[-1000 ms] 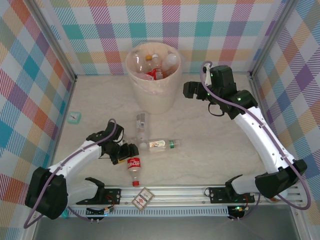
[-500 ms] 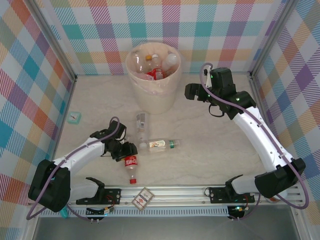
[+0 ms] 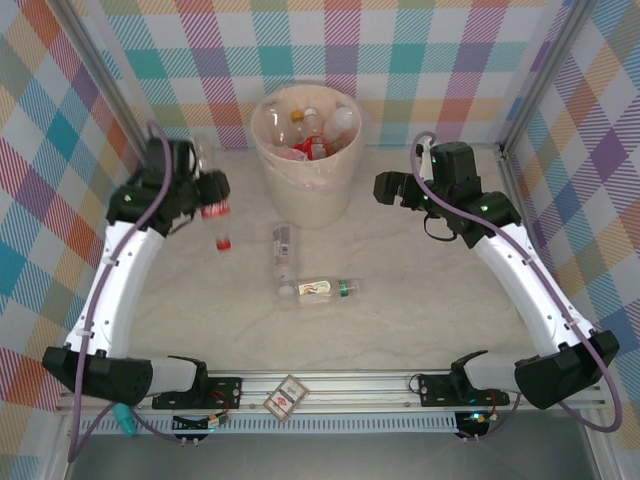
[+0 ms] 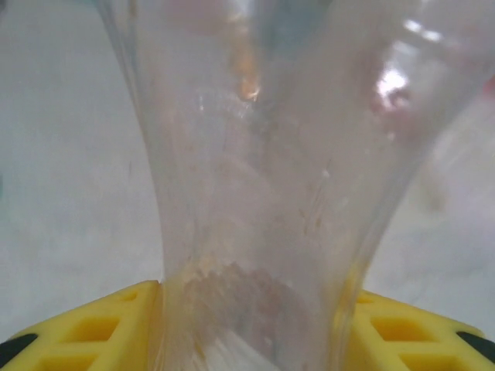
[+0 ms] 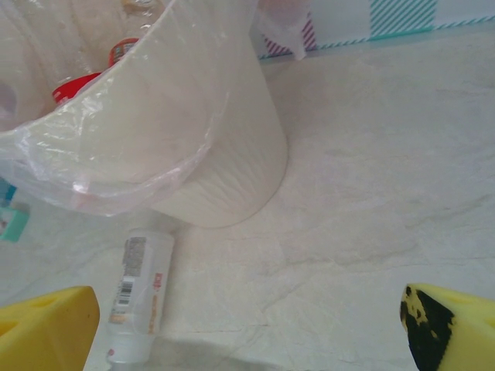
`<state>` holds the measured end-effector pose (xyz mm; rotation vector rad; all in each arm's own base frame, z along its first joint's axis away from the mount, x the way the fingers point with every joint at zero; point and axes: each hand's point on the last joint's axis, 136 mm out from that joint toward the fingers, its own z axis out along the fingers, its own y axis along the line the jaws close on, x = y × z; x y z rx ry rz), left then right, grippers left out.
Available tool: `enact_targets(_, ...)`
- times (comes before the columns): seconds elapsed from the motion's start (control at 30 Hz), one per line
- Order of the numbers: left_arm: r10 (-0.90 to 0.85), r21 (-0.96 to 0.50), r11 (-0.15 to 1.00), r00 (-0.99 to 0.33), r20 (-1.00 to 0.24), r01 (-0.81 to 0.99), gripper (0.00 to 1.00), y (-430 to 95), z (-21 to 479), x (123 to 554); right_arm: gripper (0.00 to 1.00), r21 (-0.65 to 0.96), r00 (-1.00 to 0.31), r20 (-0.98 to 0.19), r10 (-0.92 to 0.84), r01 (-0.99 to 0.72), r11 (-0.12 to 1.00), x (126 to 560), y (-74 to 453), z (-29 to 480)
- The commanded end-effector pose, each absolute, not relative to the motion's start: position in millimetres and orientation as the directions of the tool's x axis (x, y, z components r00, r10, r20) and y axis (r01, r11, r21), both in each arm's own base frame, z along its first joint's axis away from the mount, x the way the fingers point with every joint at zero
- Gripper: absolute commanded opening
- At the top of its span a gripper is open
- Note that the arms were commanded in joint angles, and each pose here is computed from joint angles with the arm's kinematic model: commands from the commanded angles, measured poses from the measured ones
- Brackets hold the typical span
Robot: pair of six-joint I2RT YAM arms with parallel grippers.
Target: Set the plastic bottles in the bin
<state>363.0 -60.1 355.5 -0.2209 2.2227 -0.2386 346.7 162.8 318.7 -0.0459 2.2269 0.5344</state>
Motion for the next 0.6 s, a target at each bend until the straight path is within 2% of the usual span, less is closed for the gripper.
enact_targets(0.0, -0.204, -0.256, 0.965, -0.46, -0.864, 0.054, 0.44, -74.9, 423.8, 396.7, 1.0, 0.455, -0.659, -0.729, 0.185, -0.265, 0.85, 352.7, 183.1, 326.9)
enact_targets(0.17, -0.354, -0.4, 0.887, -0.216, -0.91, 0.23, 0.39, -107.0, 507.6, 444.6, 1.0, 0.493, -0.664, -0.715, 0.22, -0.256, 0.832, 352.3, 186.1, 322.4)
enact_targets(0.3, -0.411, -0.427, 0.826, -0.126, -0.903, 0.367, 0.39, -145.8, 529.7, 476.6, 1.0, 0.511, -0.663, -0.708, 0.243, -0.243, 0.825, 351.7, 185.5, 319.8)
enact_targets(0.57, -0.374, -0.42, 0.77, -0.193, -0.907, 0.48, 0.39, -214.7, 506.8, 519.5, 0.99, 0.549, -0.692, -0.675, 0.255, -0.24, 0.801, 336.3, 188.9, 312.1)
